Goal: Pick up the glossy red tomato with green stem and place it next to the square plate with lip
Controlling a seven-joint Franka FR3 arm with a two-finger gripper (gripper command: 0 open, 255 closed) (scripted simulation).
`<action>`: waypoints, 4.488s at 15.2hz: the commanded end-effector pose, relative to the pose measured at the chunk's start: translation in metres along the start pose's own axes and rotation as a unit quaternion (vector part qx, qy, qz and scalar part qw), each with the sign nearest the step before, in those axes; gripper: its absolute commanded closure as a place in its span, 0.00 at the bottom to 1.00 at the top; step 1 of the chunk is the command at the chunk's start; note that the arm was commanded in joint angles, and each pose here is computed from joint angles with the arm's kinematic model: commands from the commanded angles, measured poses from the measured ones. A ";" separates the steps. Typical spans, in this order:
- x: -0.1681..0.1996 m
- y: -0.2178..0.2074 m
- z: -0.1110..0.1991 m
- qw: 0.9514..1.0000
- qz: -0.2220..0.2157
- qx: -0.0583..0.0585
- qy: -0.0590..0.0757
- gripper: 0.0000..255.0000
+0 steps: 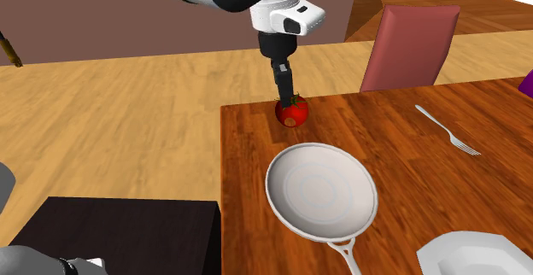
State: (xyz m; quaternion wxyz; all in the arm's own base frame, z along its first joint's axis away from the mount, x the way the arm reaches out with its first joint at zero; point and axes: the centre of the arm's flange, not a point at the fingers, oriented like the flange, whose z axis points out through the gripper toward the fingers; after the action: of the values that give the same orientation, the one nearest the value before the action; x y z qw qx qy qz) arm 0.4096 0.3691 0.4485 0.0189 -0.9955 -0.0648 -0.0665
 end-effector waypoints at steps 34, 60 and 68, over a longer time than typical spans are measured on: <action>0.022 -0.075 0.057 1.000 -0.006 0.010 0.004 1.00; 0.041 -0.079 -0.079 1.000 -0.006 0.010 0.004 1.00; 0.047 -0.027 -0.097 1.000 -0.006 0.010 0.004 1.00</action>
State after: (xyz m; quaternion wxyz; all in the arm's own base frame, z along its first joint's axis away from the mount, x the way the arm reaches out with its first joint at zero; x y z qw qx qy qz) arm 0.4387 0.4106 0.5511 0.0281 -0.9947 -0.0709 -0.0697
